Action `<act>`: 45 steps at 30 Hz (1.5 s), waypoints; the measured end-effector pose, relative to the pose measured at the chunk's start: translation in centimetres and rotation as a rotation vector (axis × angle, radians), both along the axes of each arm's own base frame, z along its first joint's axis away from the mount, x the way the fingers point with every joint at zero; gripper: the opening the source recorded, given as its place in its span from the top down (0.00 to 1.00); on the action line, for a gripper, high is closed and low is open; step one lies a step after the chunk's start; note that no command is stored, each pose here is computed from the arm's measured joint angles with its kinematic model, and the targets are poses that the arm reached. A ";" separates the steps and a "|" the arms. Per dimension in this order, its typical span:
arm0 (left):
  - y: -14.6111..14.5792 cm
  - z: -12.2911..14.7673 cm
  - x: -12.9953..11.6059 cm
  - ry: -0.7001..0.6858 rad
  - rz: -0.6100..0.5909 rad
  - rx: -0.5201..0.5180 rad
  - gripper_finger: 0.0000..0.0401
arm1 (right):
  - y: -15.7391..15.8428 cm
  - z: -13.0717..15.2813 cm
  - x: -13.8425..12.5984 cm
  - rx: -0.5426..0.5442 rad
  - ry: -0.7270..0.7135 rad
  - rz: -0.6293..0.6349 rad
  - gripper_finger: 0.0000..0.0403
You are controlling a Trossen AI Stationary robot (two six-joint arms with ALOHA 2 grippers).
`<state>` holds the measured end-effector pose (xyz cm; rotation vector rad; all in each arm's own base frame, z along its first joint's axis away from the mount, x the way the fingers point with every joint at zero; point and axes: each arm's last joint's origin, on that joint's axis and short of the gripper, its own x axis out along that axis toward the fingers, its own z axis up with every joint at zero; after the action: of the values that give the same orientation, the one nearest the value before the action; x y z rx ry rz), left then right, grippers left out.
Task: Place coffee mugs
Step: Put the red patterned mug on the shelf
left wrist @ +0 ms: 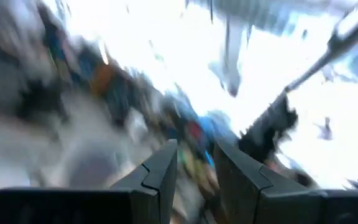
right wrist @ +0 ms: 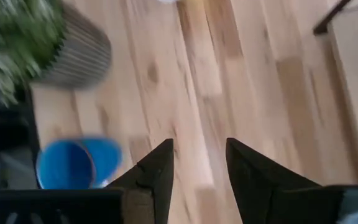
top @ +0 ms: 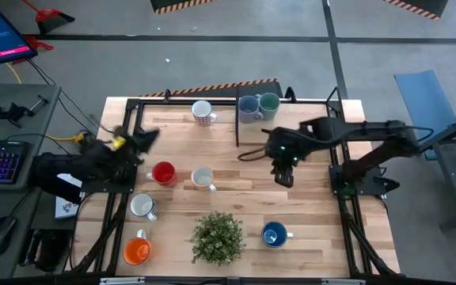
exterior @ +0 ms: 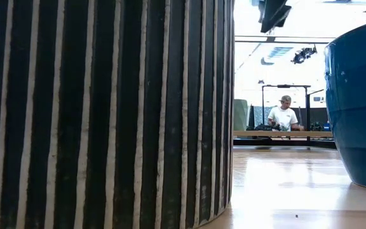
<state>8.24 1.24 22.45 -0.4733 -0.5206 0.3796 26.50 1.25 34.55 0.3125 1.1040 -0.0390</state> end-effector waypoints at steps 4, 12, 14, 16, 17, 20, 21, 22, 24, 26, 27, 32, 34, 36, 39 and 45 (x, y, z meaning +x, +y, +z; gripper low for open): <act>0.5 3.7 -0.7 0.137 0.224 0.096 0.77 | 0.2 -1.3 -0.9 0.057 -0.122 -0.075 0.69; 1.6 8.8 3.8 0.614 0.274 0.163 0.78 | 0.2 -2.3 -1.6 0.055 -0.191 -0.085 0.69; 2.5 9.7 5.3 0.772 0.288 0.156 0.78 | 0.1 -2.4 -1.6 0.038 -0.192 -0.082 0.69; 3.7 10.0 6.7 0.949 0.266 0.118 0.78 | 0.1 -2.4 -1.6 0.031 -0.192 -0.073 0.69; 4.4 9.9 7.4 1.030 0.237 0.094 0.78 | 0.1 -2.4 -1.6 0.029 -0.192 -0.070 0.69; 7.1 9.2 9.7 1.210 0.117 0.042 0.78 | 0.1 -2.4 -1.6 0.026 -0.192 -0.065 0.69; 8.0 9.0 10.5 1.234 0.055 0.033 0.78 | 0.1 -2.4 -1.6 0.025 -0.191 -0.063 0.69; 9.0 8.6 11.2 1.253 0.000 0.024 0.78 | 0.1 -2.4 -1.6 0.023 -0.188 -0.060 0.69; 10.8 7.9 12.4 1.282 -0.089 0.003 0.78 | 0.1 -2.4 -1.8 -0.002 -0.181 -0.052 0.69; 12.4 7.5 13.5 1.299 -0.137 -0.009 0.78 | 0.0 -2.5 -2.2 -0.047 -0.156 -0.059 0.69; 13.0 7.3 13.9 1.315 -0.155 -0.009 0.78 | -0.1 -2.5 -2.4 -0.075 -0.140 -0.072 0.69; 15.3 6.4 16.2 1.439 -0.239 0.048 0.78 | -0.8 -2.1 -4.7 -0.222 -0.062 -0.209 0.69; 16.1 5.8 17.0 1.487 -0.275 0.052 0.77 | -1.1 -1.8 -6.1 -0.294 -0.029 -0.302 0.69; 16.8 5.3 17.8 1.507 -0.318 0.047 0.77 | -1.5 -1.4 -7.4 -0.345 -0.013 -0.397 0.69; 17.7 4.1 18.5 1.549 -0.382 0.012 0.77 | -1.8 -0.9 -9.6 -0.383 -0.002 -0.522 0.69; 19.4 2.8 19.4 1.591 -0.388 -0.012 0.77 | -2.1 0.1 -12.6 -0.373 -0.043 -0.653 0.69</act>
<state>27.65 20.62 25.23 -0.1585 1.1023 0.2780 13.90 -0.81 34.69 0.3229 0.8912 -0.8048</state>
